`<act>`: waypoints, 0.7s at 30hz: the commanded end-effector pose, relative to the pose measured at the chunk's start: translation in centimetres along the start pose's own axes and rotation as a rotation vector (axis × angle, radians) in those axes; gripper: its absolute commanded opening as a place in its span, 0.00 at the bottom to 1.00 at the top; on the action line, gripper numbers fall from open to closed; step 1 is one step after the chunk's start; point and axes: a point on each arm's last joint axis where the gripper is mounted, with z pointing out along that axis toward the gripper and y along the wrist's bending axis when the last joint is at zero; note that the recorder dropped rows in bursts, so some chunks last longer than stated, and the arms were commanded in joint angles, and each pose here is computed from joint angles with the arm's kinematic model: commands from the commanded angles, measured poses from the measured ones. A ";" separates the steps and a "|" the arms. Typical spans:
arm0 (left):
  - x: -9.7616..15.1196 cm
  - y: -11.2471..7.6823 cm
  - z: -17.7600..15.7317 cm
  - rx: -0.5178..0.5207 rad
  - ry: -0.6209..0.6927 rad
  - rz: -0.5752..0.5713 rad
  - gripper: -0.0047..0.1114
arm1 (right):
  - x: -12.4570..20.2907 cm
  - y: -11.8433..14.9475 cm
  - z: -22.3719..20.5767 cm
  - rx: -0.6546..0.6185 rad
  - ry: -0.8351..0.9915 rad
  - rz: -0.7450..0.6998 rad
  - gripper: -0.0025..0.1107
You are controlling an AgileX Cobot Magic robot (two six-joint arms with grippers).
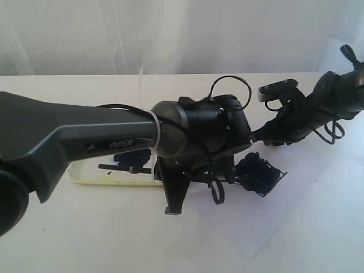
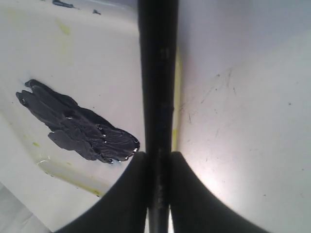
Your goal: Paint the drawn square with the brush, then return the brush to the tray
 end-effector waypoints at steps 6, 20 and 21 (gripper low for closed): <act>0.8 -0.1 1.3 0.017 0.133 -0.003 0.04 | 0.7 0.0 0.3 -0.017 0.044 -0.010 0.32; 1.2 0.7 1.4 -0.042 0.154 -0.058 0.04 | 0.7 -0.1 0.3 -0.016 0.043 -0.010 0.32; 1.1 0.6 1.3 -0.044 0.151 -0.054 0.04 | 0.7 -0.1 0.3 -0.015 0.041 -0.010 0.32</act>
